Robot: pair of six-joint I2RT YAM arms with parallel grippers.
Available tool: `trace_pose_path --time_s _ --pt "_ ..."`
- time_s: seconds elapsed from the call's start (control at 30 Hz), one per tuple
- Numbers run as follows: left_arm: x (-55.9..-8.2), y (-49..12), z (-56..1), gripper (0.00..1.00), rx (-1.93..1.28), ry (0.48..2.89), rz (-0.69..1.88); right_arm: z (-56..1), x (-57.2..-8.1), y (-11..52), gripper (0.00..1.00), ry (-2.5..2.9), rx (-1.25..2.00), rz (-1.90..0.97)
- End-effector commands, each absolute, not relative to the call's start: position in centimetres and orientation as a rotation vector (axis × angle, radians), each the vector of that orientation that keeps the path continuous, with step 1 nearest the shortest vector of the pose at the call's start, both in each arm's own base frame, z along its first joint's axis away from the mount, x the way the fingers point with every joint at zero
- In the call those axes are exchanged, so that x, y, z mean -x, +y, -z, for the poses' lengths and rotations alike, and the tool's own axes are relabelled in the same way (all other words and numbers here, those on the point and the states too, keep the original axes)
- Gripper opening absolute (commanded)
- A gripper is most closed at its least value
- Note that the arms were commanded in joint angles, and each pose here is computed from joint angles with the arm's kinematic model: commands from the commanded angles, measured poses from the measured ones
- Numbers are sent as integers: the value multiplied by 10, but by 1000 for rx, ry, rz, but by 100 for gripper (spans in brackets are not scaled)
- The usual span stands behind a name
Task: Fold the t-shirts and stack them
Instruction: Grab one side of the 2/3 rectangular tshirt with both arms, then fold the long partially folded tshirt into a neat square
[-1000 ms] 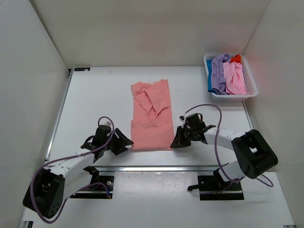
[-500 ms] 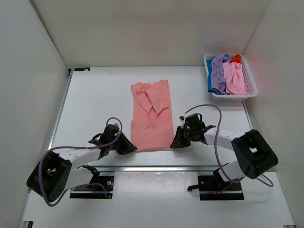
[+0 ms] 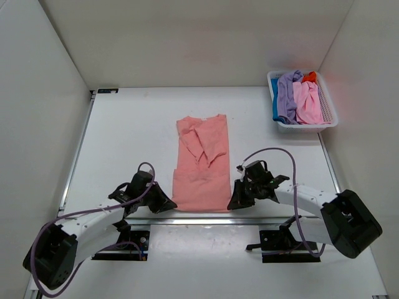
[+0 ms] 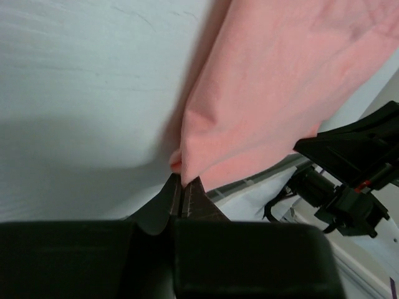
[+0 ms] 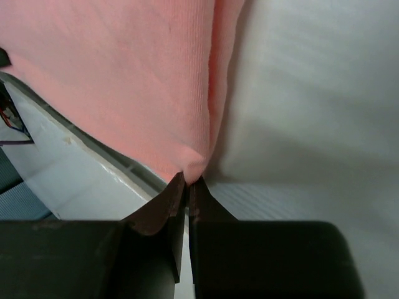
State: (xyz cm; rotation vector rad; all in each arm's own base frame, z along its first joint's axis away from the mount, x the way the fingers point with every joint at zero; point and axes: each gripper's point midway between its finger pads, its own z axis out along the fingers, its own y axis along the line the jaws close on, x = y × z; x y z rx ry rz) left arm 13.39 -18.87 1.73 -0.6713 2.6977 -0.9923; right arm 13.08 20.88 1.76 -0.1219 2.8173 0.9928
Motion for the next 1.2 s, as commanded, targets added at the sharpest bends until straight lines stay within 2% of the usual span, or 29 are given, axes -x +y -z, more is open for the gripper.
trace_pose_path --time_s 0.0,0.27,0.37,0.57,0.63,0.67,0.73,0.77,0.83,0.87,0.9,0.93,0.97,1.0,1.03,1.07,1.1,1.17 --pt "-122 -178 -14 0 686 2737 954 -8 -102 185 0 2946 70 -883" --pt "-156 -190 -57 0 586 2693 1011 -40 -117 183 0 2909 -7 -965" --pt "-183 -195 -74 0 572 2660 1047 -62 -144 186 0 2854 -1 -991" --pt "-260 -194 -104 0 551 2610 1072 -97 -237 183 0 2756 -58 -1020" --pt "-304 -193 -113 0 569 2581 1083 -119 -285 185 0 2687 -30 -997" --pt "-318 -190 -103 0 604 2603 1075 -108 -299 181 0 2726 -52 -972" --pt "-371 -193 -125 0 580 2536 1095 -132 -353 181 0 2648 -39 -956" --pt "-385 -194 -128 0 581 2530 1098 -119 -366 182 0 2679 -45 -954" --pt "-444 -194 -135 0 607 2479 1092 -141 -423 183 0 2607 -18 -918" --pt "-459 -194 -139 0 601 2461 1098 -121 -439 180 0 2644 -31 -897" --pt "-488 -196 -145 17 610 2425 1105 -120 -465 180 7 2640 -29 -843" --pt "-513 -194 -145 30 619 2396 1116 -143 -490 177 13 2578 -12 -827" --pt "-533 -197 -147 51 630 2366 1157 -123 -501 176 24 2616 -21 -794" --pt "-542 -197 -147 70 636 2349 1176 -122 -519 175 40 2607 -21 -746" --pt "-555 -198 -145 74 647 2336 1210 -142 -533 173 46 2562 -21 -737" --pt "-566 -201 -139 74 644 2330 1248 -142 -547 173 53 2537 -8 -724" --pt "-569 -199 -137 77 652 2335 1255 -127 -546 176 56 2578 -12 -724" --pt "-576 -196 -123 78 658 2354 1239 -134 -556 171 59 2557 -17 -704"
